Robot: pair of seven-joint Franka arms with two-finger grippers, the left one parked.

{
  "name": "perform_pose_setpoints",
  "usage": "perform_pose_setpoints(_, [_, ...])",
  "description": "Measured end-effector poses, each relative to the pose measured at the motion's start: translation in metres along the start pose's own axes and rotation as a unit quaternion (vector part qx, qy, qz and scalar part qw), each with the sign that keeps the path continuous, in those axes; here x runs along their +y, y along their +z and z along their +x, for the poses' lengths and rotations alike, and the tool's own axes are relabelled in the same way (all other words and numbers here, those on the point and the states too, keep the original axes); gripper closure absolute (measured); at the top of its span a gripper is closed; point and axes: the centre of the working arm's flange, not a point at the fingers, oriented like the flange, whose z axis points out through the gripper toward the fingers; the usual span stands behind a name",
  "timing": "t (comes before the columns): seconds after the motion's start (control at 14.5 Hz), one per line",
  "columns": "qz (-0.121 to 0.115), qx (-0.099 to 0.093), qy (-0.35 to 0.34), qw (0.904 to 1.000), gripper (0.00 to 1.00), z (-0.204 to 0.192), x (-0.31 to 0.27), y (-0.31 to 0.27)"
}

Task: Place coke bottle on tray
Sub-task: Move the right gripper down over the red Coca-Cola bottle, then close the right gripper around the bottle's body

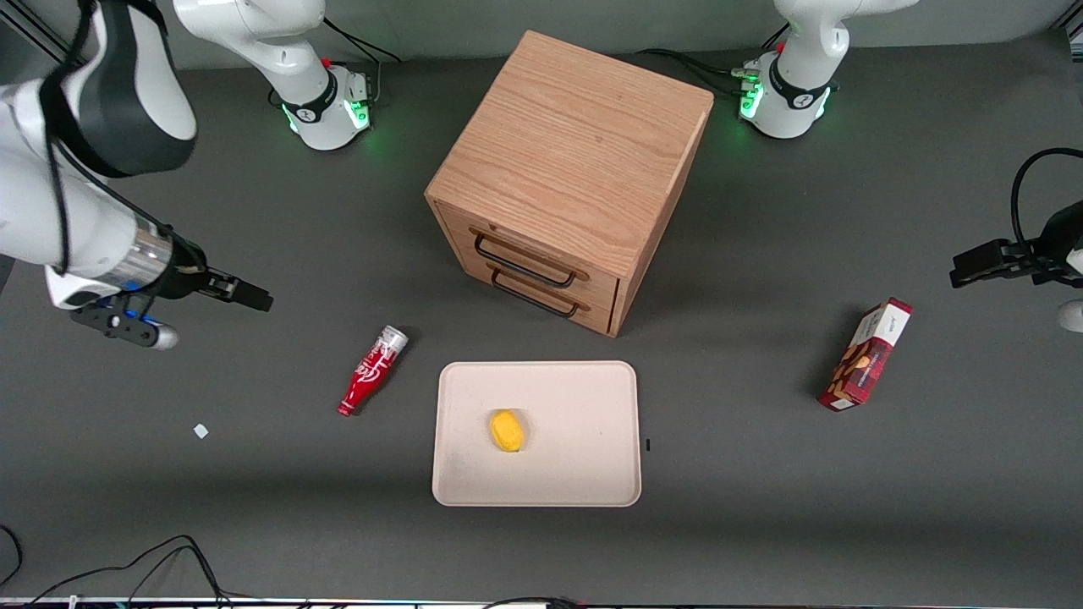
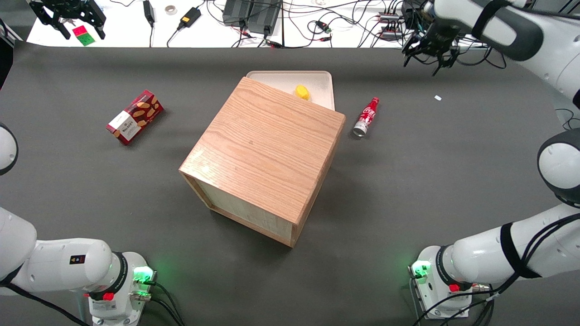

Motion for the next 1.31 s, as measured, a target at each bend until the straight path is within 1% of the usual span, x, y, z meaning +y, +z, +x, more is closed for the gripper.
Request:
perform_pose_setpoints(0.21, [0.011,0.019,0.043,0.9988,0.0,-0.005,-0.013,0.051])
perform_pose_setpoints(0.34, [0.017,0.022,0.07,0.9972,0.0,-0.003,-0.026,0.091])
perform_pose_setpoints(0.55, [0.023,0.024,0.09,0.9954,0.0,0.006,-0.043,0.143])
perform_pose_setpoints(0.76, [0.02,0.021,0.101,0.9945,0.0,0.008,-0.055,0.183])
perform_pose_setpoints(1.17, [0.017,0.028,0.121,0.9922,0.0,0.012,-0.064,0.238])
perform_pose_setpoints(1.31, [0.007,0.03,0.111,0.9933,0.0,0.012,-0.063,0.25])
